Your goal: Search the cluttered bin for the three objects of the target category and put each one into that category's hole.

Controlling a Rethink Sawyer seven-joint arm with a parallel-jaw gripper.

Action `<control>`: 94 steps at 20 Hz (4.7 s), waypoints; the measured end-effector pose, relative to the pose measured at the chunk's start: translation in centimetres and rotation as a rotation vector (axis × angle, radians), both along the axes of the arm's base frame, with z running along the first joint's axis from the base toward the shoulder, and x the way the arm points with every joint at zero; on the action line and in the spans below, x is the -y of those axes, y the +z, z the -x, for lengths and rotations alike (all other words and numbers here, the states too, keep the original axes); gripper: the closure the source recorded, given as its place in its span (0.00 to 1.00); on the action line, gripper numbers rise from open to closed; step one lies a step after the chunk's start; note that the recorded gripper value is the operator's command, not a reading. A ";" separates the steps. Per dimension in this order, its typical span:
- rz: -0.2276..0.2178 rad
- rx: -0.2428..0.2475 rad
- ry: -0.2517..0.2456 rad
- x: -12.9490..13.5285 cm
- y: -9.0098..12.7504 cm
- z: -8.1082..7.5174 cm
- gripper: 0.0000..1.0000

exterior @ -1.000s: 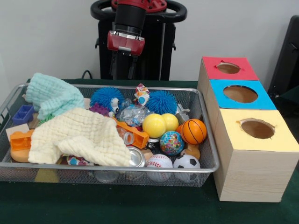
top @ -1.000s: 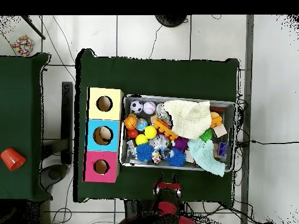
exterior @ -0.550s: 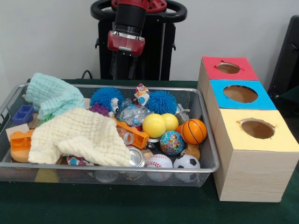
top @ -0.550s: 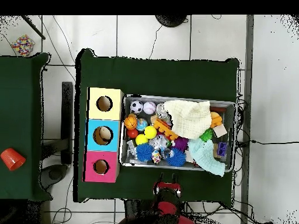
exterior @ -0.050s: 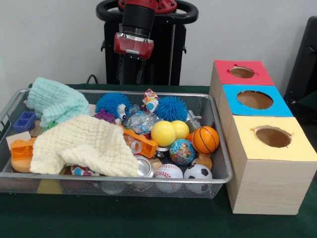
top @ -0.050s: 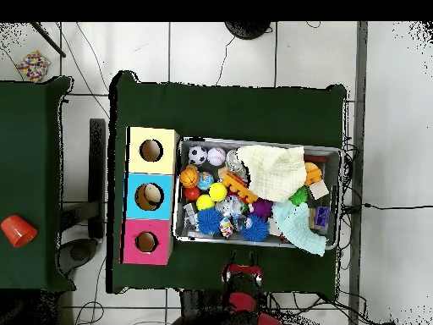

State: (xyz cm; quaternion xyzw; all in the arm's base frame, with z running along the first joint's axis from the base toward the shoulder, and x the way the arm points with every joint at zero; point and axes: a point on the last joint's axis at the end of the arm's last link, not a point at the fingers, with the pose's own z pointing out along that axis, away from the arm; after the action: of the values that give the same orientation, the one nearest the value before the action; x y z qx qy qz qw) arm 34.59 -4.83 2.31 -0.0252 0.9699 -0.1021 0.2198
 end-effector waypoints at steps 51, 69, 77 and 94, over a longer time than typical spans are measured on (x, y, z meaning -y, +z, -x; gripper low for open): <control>-0.034 -0.074 0.047 -3.1 -2.3 2.8 0.00; -0.008 -0.067 0.024 -3.4 -2.3 2.1 0.00; -0.003 -0.077 0.038 -4.3 -2.8 2.4 0.00; -0.012 -0.080 -0.077 -0.5 -2.9 2.9 0.00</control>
State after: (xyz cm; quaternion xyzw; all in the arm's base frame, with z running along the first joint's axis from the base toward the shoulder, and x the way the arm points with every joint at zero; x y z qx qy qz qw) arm 31.70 -4.31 -0.59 0.0094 0.9787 -0.1037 0.1770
